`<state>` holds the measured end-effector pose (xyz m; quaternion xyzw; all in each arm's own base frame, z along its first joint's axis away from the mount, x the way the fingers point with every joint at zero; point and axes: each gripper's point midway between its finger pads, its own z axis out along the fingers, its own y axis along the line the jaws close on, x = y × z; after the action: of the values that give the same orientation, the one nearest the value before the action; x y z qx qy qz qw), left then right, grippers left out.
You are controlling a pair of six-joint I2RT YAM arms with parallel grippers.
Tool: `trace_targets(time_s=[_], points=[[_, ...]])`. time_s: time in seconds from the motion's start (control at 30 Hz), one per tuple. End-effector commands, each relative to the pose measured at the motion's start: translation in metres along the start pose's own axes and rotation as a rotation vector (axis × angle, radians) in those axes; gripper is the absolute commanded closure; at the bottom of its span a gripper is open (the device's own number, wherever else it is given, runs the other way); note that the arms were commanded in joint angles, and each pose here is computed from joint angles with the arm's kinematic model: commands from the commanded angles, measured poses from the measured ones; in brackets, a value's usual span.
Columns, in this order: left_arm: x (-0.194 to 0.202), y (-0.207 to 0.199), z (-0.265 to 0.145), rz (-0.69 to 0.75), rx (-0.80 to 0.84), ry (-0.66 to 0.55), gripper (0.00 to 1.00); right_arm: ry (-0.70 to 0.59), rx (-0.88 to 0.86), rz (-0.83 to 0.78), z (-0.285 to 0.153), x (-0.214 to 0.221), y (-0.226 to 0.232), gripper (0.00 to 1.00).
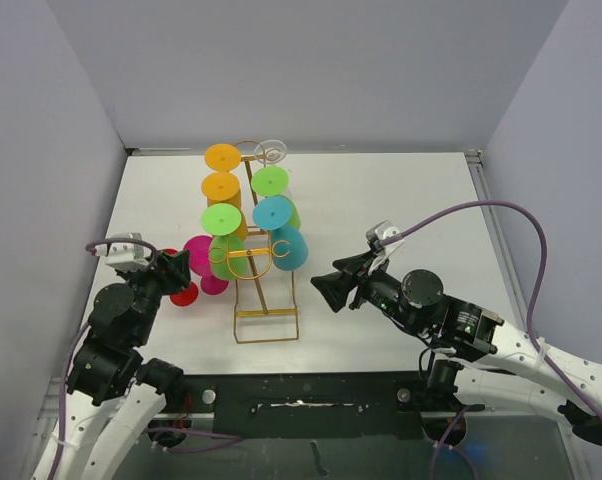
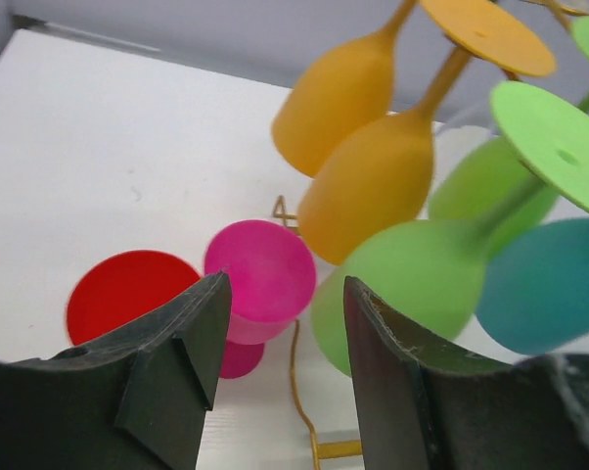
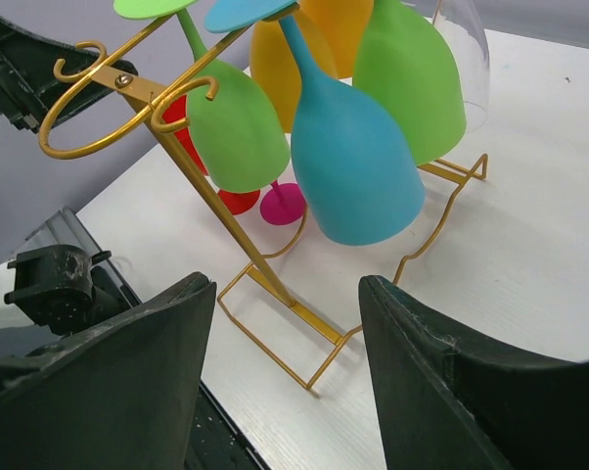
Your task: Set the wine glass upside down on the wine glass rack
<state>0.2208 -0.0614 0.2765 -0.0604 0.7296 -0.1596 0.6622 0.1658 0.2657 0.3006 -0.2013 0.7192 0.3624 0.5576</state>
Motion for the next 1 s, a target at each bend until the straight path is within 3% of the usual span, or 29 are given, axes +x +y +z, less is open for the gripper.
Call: trace_targets(time_s=[0.0, 0.33, 0.5, 0.7, 0.97], points=[[-0.01, 0.048, -0.001, -0.085, -0.336, 0.004, 0.53, -0.075, -0.017, 0.013, 0.002, -0.027, 0.007, 0.39], [0.021, 0.085, 0.017, -0.071, -0.632, 0.179, 0.54, -0.067, -0.005, 0.017, 0.003, -0.024, 0.005, 0.39], [0.029, 0.107, 0.021, -0.113, -0.672, 0.22, 0.55, -0.067, -0.005, 0.017, 0.003, -0.024, 0.005, 0.39], [0.036, 0.131, 0.017, -0.17, -0.713, 0.239, 0.65, -0.068, -0.003, 0.014, 0.004, -0.023, 0.004, 0.39], [0.063, 0.133, 0.029, -0.212, -0.689, 0.302, 0.72, -0.068, -0.001, 0.007, 0.006, -0.024, 0.004, 0.39]])
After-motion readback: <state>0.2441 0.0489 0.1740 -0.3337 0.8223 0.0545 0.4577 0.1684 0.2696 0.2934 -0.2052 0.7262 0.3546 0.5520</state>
